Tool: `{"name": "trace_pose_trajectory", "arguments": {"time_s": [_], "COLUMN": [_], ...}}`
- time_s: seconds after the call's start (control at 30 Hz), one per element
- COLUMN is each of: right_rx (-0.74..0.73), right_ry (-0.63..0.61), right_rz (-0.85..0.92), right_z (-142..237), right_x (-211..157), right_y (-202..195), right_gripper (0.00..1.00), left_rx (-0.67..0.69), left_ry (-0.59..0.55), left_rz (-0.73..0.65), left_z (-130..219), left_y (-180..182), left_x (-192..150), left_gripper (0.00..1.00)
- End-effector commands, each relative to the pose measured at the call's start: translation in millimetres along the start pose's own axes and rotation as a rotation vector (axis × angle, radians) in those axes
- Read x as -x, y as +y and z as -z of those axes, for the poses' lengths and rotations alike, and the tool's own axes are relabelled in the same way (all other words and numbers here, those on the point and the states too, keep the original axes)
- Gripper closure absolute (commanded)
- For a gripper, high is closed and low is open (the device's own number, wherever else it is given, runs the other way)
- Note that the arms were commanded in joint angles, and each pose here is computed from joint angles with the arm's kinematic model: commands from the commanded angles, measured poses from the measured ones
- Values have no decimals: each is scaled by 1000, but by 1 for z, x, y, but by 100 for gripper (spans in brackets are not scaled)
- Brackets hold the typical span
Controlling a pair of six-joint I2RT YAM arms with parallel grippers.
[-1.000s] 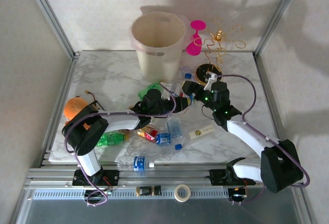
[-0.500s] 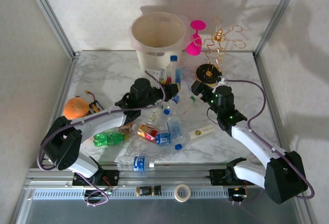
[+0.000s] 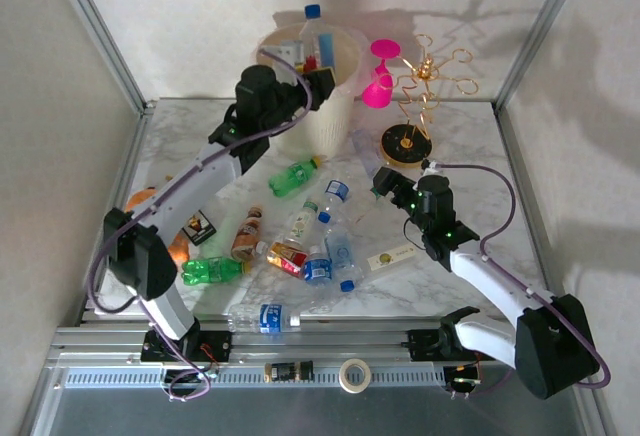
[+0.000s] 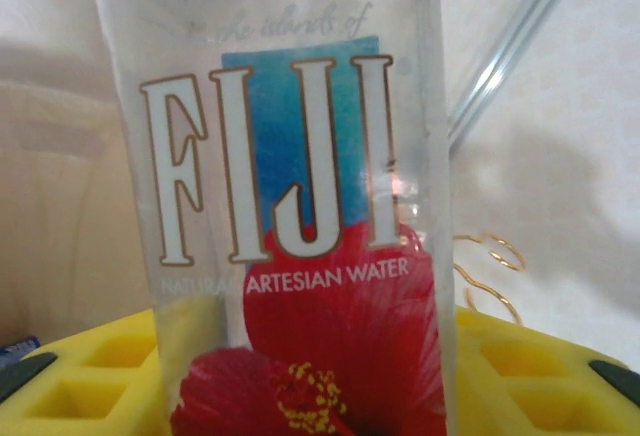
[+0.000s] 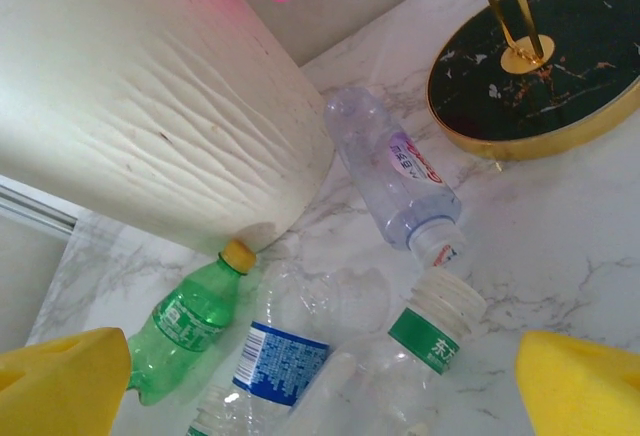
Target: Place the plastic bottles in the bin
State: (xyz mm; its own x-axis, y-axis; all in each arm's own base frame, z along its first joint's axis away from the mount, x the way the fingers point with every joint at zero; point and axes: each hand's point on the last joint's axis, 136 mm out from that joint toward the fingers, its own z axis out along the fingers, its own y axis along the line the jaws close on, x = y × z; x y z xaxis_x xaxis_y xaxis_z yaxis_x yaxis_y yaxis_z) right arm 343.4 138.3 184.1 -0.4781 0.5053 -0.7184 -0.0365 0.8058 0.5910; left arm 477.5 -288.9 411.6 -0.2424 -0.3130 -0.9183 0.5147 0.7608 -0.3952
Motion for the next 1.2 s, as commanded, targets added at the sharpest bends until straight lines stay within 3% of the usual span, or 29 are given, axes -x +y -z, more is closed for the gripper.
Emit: {"name": "trace_pose_trajectory", "arguments": {"time_s": [0.0,0.3,0.57,0.63,0.73,0.87,1.17], "right_rx": [24,-9,-15,-17,-16,-16,-13], "right_ry": [-16,-27,-39,-37,-44,-41,-22], "right_rz": [-4,30,44,47,49,52,50], "right_z": [6,15,21,21,22,21,16], "right_x": [2,5,9,9,12,12,9], "right_y": [2,-4,-4,-4,-3,-2,-1], "right_gripper": [1,1,1,1,1,1,1], "left_rx": [77,218,288,300,296,273,193], "left_ry": [76,117,112,116,115,94,35], "left_rz": [-39,-55,-23,-18,-13,-8,-23], "left_z": [-23,-75,-94,-95,-95,-92,-75], "left_y": [26,78,114,119,119,110,73], "left_x": [-11,-8,-17,-19,-20,-9,24], "left_gripper": [68,67,64,59,40,25,13]}}
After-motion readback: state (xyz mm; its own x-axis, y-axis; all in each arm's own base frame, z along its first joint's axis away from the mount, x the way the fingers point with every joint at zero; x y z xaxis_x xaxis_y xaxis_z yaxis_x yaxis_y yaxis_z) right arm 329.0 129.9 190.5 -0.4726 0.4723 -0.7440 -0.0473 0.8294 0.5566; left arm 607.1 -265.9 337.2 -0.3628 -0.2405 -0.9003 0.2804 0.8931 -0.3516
